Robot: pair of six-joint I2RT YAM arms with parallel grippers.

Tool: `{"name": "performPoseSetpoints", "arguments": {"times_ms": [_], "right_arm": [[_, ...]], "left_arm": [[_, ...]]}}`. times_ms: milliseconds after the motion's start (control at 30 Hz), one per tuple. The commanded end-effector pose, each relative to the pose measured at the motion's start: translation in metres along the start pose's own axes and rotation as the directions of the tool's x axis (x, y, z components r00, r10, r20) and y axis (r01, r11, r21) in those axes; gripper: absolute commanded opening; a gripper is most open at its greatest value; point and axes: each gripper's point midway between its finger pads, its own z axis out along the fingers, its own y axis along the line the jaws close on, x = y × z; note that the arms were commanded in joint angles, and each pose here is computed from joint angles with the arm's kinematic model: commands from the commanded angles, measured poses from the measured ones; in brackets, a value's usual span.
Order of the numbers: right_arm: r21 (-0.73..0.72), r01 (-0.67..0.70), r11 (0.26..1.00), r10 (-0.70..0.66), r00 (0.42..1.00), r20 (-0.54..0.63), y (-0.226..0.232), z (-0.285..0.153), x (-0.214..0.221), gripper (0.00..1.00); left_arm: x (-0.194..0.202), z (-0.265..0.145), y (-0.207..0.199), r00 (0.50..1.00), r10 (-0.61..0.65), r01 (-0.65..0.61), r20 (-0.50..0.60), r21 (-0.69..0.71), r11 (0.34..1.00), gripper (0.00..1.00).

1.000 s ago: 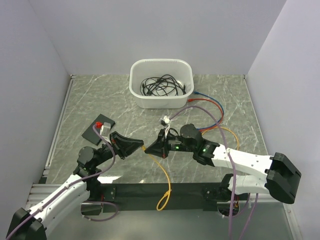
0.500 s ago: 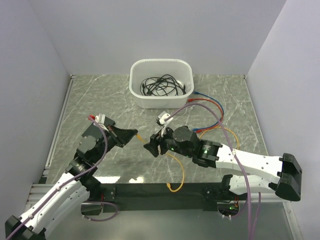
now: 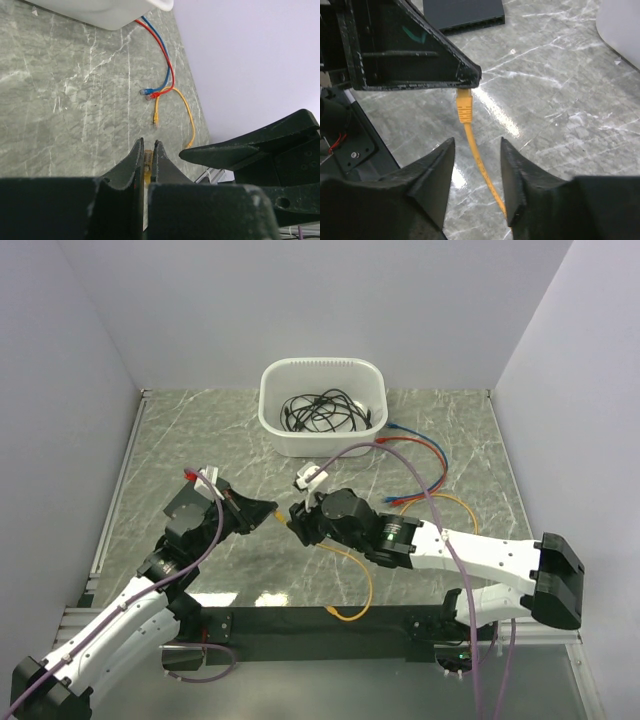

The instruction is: Insert the plug into the switch port

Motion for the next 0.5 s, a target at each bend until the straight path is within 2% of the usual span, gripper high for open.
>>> {"name": "performPoseSetpoints", "arguments": {"times_ms": [0,200,467], "right_arm": [[0.0,0.016,1.0,-0.016,0.998,0.063,0.007,0.004,-0.029,0.47],[0.0,0.031,1.0,-0.031,0.999,0.044,0.011,0.016,-0.029,0.42],[0.009,0.038,0.999,-0.039,0.999,0.022,0.013,0.029,-0.026,0.41]], "left_arm": [[-0.008,0.0,-0.013,1.0,-0.006,0.005,0.027,0.035,0.999,0.0],[-0.006,-0.001,-0.011,1.0,-0.016,0.015,0.02,0.032,0.999,0.01],[-0.006,-0.001,-0.008,0.999,-0.02,0.019,0.025,0.023,1.0,0.0]]}}
